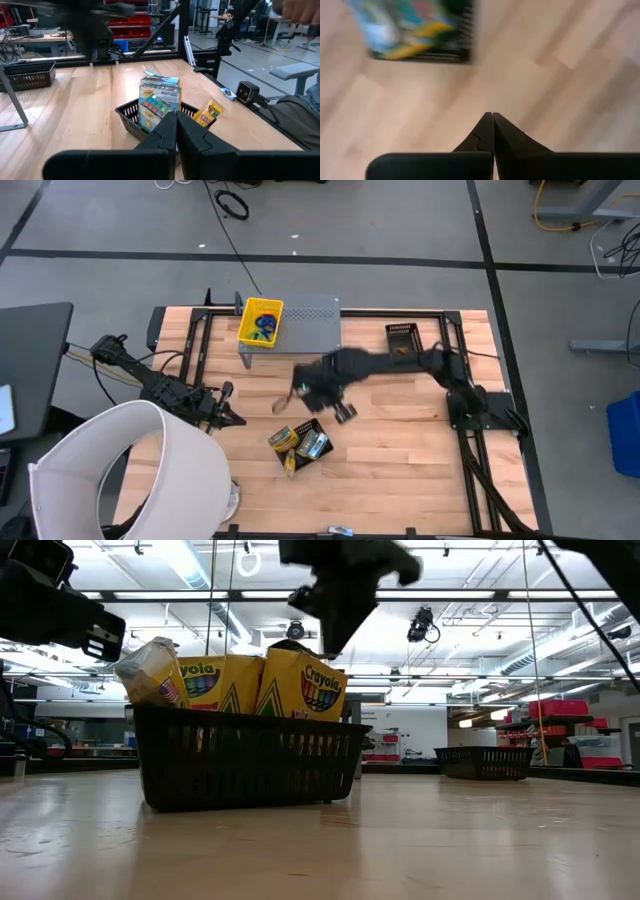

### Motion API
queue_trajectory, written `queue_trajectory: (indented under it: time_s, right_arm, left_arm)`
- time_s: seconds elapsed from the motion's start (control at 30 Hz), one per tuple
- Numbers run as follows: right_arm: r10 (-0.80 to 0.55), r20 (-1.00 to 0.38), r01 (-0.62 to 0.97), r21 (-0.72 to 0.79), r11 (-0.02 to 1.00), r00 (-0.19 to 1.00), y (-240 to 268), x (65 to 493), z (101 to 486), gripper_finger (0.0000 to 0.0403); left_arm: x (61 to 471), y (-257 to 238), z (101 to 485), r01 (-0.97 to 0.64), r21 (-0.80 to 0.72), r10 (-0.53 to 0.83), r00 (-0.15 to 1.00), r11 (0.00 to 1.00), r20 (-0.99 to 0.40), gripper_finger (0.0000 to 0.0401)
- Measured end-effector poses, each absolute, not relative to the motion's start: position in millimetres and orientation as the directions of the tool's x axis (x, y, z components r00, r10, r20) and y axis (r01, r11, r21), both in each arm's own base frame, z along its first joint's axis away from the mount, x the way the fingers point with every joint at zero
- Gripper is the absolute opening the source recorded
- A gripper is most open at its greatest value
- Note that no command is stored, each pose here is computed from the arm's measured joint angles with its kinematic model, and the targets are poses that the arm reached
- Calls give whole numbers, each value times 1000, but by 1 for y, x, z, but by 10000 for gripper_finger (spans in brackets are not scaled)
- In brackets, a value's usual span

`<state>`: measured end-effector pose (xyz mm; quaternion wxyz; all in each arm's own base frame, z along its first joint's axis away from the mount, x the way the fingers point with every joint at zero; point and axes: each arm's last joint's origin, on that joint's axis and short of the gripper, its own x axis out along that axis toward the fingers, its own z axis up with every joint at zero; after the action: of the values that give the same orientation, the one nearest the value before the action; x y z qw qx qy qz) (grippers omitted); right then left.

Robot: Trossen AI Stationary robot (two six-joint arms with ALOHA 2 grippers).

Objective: Pick & Place Office Desk Supplies
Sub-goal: Put the bottom black bin on the shelf

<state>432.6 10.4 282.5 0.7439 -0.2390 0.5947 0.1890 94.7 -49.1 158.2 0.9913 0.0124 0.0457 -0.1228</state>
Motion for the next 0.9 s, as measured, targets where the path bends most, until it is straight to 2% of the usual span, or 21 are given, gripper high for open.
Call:
queue_trajectory:
  time_s: [0.13,0.3,0.4,0.5,0.77,0.9]
  right_arm:
    - [29,-979,-587,-98,804,204,57,427,283,0]
    - [231,-951,-551,81,830,208,108,421,287,0]
    - [310,-923,-565,133,814,230,138,420,275,0]
    - [332,-920,-532,179,827,206,157,416,252,0]
    - [150,-936,-355,29,935,320,158,414,182,0]
    - [28,-935,-269,-73,960,353,153,411,164,0]
  left_arm:
    - [95,-49,158,243,16,-241,966,970,-97,8]
    - [95,-49,158,226,18,-223,970,974,-96,8]
    - [95,-48,158,221,18,-219,971,975,-95,8]
    - [95,-48,159,220,15,-218,972,975,-86,8]
    - [95,-48,159,218,29,-215,973,975,-79,8]
    - [95,-48,160,218,20,-216,973,976,-77,8]
